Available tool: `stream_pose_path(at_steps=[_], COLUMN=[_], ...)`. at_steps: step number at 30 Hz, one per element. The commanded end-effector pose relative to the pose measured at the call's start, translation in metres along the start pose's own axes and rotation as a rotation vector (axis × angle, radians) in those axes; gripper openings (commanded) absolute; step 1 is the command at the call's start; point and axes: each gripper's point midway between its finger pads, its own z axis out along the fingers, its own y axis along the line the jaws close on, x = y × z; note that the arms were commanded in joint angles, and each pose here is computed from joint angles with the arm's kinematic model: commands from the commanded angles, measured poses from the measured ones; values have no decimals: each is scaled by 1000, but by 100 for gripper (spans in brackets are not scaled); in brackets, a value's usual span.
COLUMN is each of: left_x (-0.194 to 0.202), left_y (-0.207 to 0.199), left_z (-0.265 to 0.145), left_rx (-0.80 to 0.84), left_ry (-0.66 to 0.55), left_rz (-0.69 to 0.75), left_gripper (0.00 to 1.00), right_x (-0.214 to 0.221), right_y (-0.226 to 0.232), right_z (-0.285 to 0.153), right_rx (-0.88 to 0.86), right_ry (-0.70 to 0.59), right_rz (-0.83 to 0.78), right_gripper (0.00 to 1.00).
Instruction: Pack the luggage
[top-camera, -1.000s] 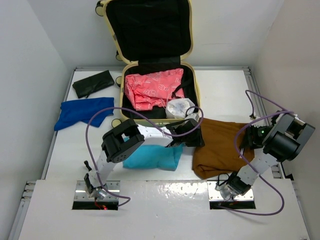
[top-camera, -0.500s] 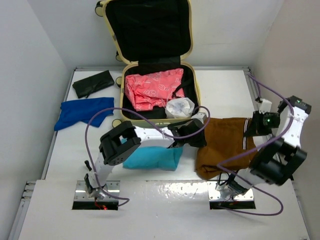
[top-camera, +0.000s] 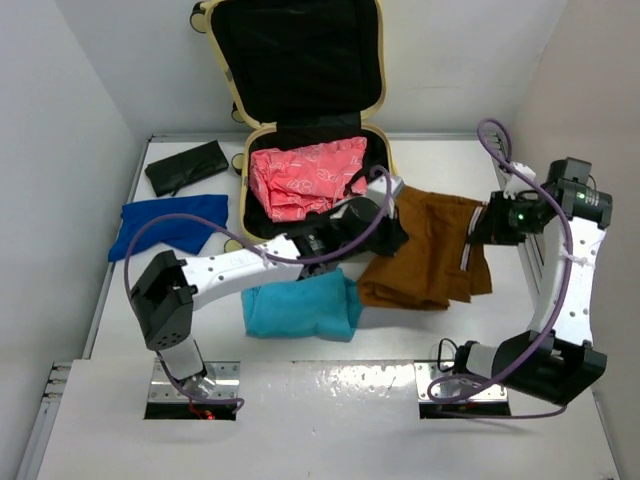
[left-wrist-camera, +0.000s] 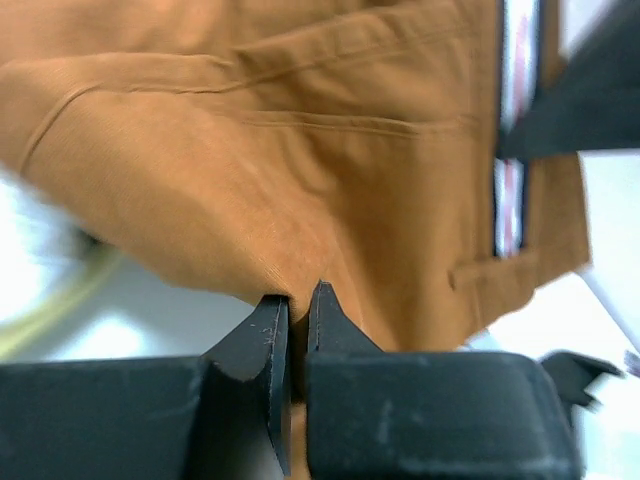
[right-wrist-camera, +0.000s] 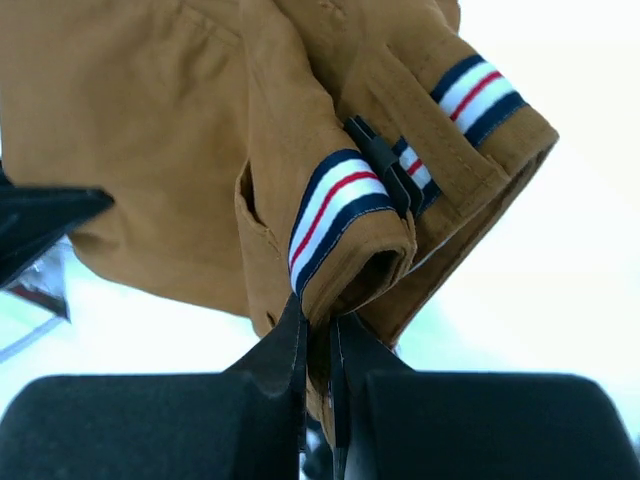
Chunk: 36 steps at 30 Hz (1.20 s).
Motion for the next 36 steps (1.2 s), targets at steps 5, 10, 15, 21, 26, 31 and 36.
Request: stream_pose_path(at_steps=[5,10,15,21,26,31,36], left_x=[-126,-183,-220,-267,-258,-197,-128], left_y=[95,183,242,319,388,457,471], left_z=[-21,-22,-12,-24,-44,-83,-101], left_rx=[-128,-256,-349,-502,-655,-848,-912], left_ry=[-272,-357,-382,-473,-462,-363,-239], left_rz=[89,63,30,-7,-82,-214,-264], left_gripper=[0,0,0,0,0,0,0], right_x=[-68,-120,-179,-223,-244,-234,-223], right_y=[52,65,95,106,137,147,143], right_z=[48,88,119,173,206,258,294], right_rx=[-106,-140,-207,-252,-297,-295,-241], right_ry=[-187,-222,-244,-237,-232,-182,-149], right_rz=[76,16,-57,-27,-93,-116,-106], right_gripper=[0,0,0,0,0,0,2])
